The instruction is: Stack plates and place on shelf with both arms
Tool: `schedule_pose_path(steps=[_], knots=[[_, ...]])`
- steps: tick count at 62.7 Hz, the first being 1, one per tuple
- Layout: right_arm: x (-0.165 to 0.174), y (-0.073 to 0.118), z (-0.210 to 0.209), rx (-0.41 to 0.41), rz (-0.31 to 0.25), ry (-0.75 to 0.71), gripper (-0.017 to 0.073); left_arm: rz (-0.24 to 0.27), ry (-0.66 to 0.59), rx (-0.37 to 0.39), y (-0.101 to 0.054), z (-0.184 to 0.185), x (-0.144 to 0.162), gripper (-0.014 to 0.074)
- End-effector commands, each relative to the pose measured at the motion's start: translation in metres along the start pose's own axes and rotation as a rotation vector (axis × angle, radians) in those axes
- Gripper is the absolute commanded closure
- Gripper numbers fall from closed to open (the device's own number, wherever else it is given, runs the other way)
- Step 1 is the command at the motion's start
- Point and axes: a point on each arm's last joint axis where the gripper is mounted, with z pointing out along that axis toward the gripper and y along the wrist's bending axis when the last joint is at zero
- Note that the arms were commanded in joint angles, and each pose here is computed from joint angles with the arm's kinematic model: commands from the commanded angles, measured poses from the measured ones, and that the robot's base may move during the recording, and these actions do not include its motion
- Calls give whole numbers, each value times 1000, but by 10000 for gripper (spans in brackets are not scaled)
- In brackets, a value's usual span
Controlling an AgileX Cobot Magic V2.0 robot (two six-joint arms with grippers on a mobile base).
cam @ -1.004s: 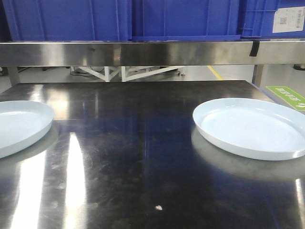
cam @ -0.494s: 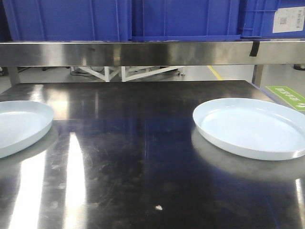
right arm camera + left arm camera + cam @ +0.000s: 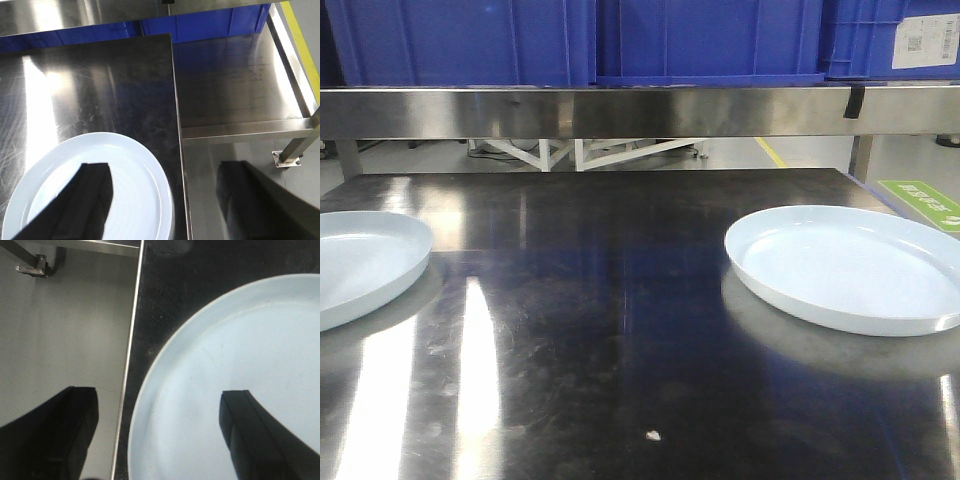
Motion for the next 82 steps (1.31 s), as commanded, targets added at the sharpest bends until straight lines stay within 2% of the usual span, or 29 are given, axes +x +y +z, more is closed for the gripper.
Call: schedule_pose_path(steps=[1,17,31,82], knots=[[-19,2,-9,-12,-10,-118,7,-6,-111,9,-1,-16,-14,48],[-19,2,-9,-12,-10,-118,7,15,-114,-6,1,-16,-15,48],[-19,2,-9,-12,-10,-118,7,-13,-113,-19,9,-16,-15,49],[-19,2,-8,-11,-10,-110,7,-13,-102,-20,10,-12,-15,49]])
